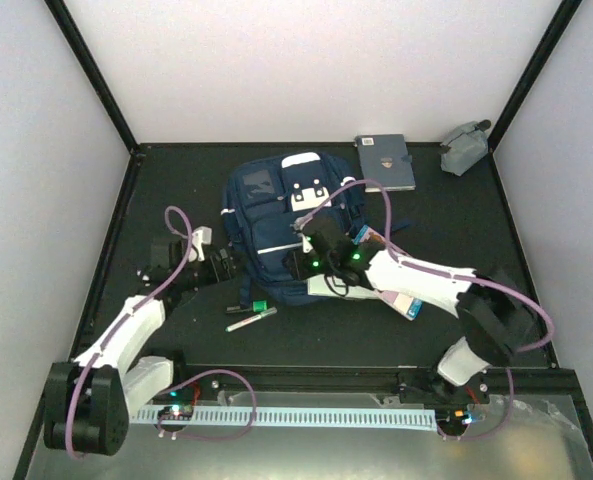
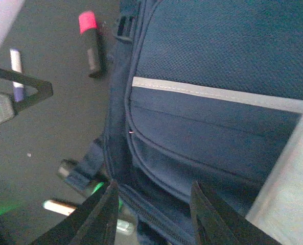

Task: Pack the student bag

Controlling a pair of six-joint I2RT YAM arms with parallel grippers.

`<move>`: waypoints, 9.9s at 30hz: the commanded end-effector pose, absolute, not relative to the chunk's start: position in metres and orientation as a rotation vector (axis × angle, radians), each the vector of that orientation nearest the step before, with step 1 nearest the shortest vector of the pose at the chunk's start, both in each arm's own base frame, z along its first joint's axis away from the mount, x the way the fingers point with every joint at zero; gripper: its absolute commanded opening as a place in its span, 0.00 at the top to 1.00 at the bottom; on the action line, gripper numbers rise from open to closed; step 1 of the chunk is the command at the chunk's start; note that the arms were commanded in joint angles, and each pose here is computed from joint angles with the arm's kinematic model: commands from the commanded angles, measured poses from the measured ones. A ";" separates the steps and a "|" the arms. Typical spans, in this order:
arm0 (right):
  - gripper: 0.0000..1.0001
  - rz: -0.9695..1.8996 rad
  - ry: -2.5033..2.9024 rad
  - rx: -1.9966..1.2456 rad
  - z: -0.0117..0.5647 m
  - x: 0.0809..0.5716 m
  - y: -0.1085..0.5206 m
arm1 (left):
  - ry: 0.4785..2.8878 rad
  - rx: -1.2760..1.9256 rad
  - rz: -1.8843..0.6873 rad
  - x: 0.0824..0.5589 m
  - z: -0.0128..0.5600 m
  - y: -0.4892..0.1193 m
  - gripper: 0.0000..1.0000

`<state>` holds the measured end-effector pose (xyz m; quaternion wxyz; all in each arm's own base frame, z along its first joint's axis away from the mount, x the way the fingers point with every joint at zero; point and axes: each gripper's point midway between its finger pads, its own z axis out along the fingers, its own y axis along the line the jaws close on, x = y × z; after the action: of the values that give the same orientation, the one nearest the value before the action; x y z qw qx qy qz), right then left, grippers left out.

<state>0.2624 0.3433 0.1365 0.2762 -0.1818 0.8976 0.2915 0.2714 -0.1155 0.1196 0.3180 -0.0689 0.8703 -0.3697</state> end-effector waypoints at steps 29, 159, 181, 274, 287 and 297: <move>0.81 0.080 2.545 -0.156 0.072 0.260 0.207 | 2.557 -0.458 -0.937 0.303 0.036 -0.157 0.60; 0.03 0.444 2.104 0.450 0.111 0.705 0.015 | 2.216 -0.099 -1.014 0.289 0.200 -0.113 0.18; 0.52 0.943 2.208 0.790 0.031 0.699 0.041 | 2.229 -0.092 -1.010 0.293 0.198 -0.116 0.18; 0.01 -0.158 2.167 0.703 0.180 0.627 -0.069 | 2.226 -0.071 -1.029 0.293 0.191 -0.122 0.17; 0.01 -0.198 2.077 0.743 0.149 0.658 -0.100 | 2.241 -0.082 -1.021 0.297 0.183 -0.121 0.16; 0.05 -0.199 2.108 0.763 0.122 0.660 -0.097 | 2.255 -0.073 -1.029 0.303 0.177 -0.123 0.16</move>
<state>0.6557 -0.0947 0.1204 0.4199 0.2966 0.8549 -0.0696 0.2961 -0.1201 0.1705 0.3131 -0.0428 0.8656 -0.3885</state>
